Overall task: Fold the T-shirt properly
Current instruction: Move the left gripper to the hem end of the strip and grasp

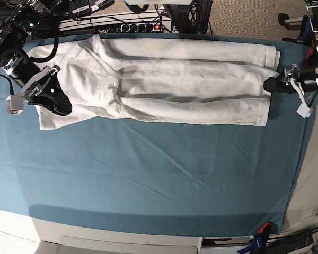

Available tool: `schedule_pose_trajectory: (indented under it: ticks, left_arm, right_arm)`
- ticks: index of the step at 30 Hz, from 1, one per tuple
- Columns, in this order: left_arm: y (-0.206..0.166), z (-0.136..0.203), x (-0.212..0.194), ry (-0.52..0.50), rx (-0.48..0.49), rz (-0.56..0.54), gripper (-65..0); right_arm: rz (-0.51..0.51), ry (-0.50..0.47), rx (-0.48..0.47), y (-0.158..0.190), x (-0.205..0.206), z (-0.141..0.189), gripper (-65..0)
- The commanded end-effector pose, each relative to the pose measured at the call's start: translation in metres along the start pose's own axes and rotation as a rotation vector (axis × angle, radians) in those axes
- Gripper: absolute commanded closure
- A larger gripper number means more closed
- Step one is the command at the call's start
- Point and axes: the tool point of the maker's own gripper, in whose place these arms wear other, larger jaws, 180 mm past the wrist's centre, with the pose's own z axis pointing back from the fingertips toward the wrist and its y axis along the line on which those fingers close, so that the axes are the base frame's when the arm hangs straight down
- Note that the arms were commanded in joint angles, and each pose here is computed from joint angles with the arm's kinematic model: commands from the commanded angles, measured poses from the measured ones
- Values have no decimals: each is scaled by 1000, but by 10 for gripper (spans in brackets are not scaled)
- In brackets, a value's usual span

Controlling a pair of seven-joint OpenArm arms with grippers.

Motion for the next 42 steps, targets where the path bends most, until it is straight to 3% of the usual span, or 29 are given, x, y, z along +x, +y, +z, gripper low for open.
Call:
schedule_pose_trajectory:
  ticks: [1, 13, 23, 25, 29, 30, 39, 42]
  left_arm:
    - [1, 5, 2, 9, 9, -12, -339]
    - [-12, -14, -4, -4, -45, 13, -337]
    - [-11, -14, -5, 1, -39, 12, -275]
    - [-10, -14, -5, 2, -38, 11, -232]
    - [-12, -13, -5, -1, -44, -11, -22]
    - [-12, -13, -5, -1, -45, -14, 0]
    - [-14, -13, -2, -15, -55, -12, 0]
    - [-23, -13, 0, -25, -103, -42, 0]
  right_arm:
    - [26, -45, 16, 4, 14, 2, -93]
    - [26, -44, 16, 4, 14, 2, -93]
    - [27, -42, 13, 4, 13, 2, -93]
    - [27, -42, 13, 4, 13, 2, -93]
    - [27, -42, 13, 4, 13, 2, -93]
    - [27, -42, 13, 4, 13, 2, -93]
    - [40, 10, -50, -8, 4, 2, -93]
    - [42, 19, -61, -10, 3, 2, -93]
